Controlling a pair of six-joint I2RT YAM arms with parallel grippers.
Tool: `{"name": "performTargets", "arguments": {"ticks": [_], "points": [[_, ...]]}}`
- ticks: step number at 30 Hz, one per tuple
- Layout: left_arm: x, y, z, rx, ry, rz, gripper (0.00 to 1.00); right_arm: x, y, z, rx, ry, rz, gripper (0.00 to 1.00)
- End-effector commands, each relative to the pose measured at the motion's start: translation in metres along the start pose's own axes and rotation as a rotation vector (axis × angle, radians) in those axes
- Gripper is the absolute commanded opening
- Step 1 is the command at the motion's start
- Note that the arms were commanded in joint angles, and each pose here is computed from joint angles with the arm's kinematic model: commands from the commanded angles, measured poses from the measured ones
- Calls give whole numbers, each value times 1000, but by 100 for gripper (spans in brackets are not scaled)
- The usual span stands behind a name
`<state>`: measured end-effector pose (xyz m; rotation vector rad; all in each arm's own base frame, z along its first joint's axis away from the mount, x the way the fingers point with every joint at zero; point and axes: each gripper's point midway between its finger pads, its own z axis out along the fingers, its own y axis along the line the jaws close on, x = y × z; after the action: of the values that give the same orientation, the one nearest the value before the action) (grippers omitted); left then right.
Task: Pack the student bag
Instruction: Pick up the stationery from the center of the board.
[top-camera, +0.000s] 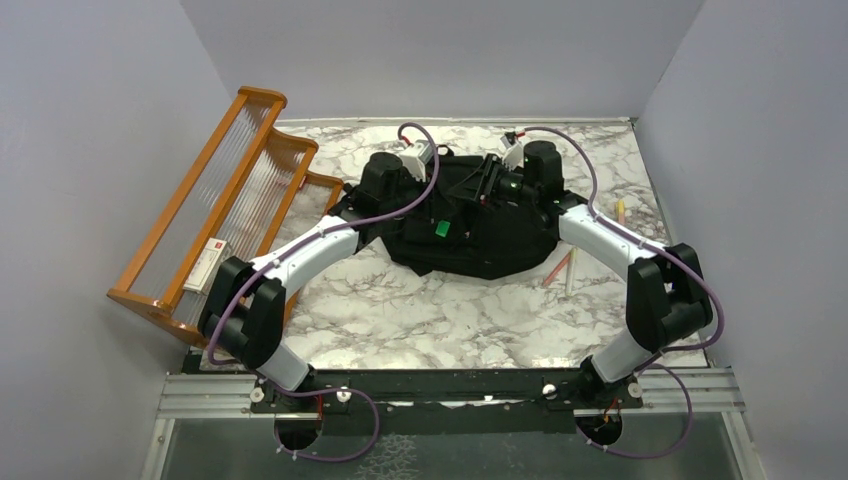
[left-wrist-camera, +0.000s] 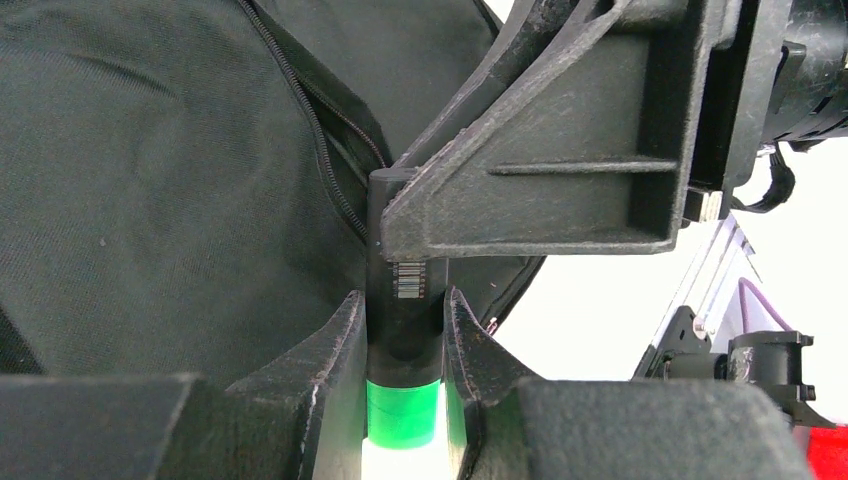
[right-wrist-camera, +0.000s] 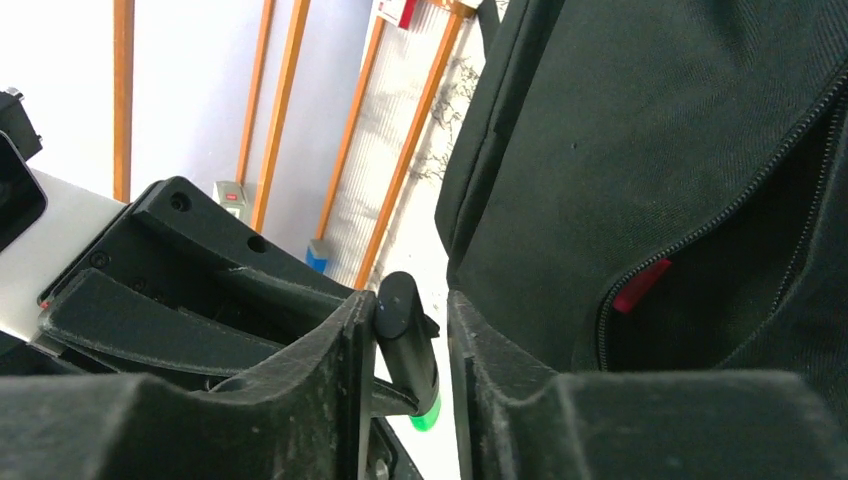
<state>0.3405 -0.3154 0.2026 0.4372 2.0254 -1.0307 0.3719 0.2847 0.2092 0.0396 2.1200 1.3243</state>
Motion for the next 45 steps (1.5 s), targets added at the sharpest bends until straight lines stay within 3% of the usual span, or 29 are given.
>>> {"name": "performTargets", "arguments": {"ticks": [1, 5, 9, 12, 16, 18, 26, 33, 39, 45], "points": [[-18, -22, 4, 85, -44, 58, 0, 2, 9, 2, -36, 33, 2, 33], [-16, -26, 7, 103, -36, 70, 0, 6, 8, 4, -52, 45, 17, 25], [-17, -24, 12, 100, -35, 77, 1, 5, 5, 3, -38, 24, 17, 8], [-21, -24, 14, 96, -36, 79, 20, -7, 0, -4, 38, -38, -21, 1], [-27, -27, 17, 102, -37, 69, 47, -29, -9, -21, 174, -151, -76, 1], [-32, -30, 18, 109, -36, 67, 53, -39, -9, -32, 221, -211, -106, 0], [-40, -24, 32, 87, -31, 69, 60, -73, -26, -92, 471, -457, -168, 0], [-28, 25, 51, -129, 49, 104, 60, -86, -38, -143, 632, -633, -192, 0], [-15, 52, 61, -256, 141, 203, 60, -83, -42, -153, 658, -656, -199, 1], [-3, 53, 73, -252, 189, 238, 61, -80, -44, -152, 653, -646, -193, 0]]}}
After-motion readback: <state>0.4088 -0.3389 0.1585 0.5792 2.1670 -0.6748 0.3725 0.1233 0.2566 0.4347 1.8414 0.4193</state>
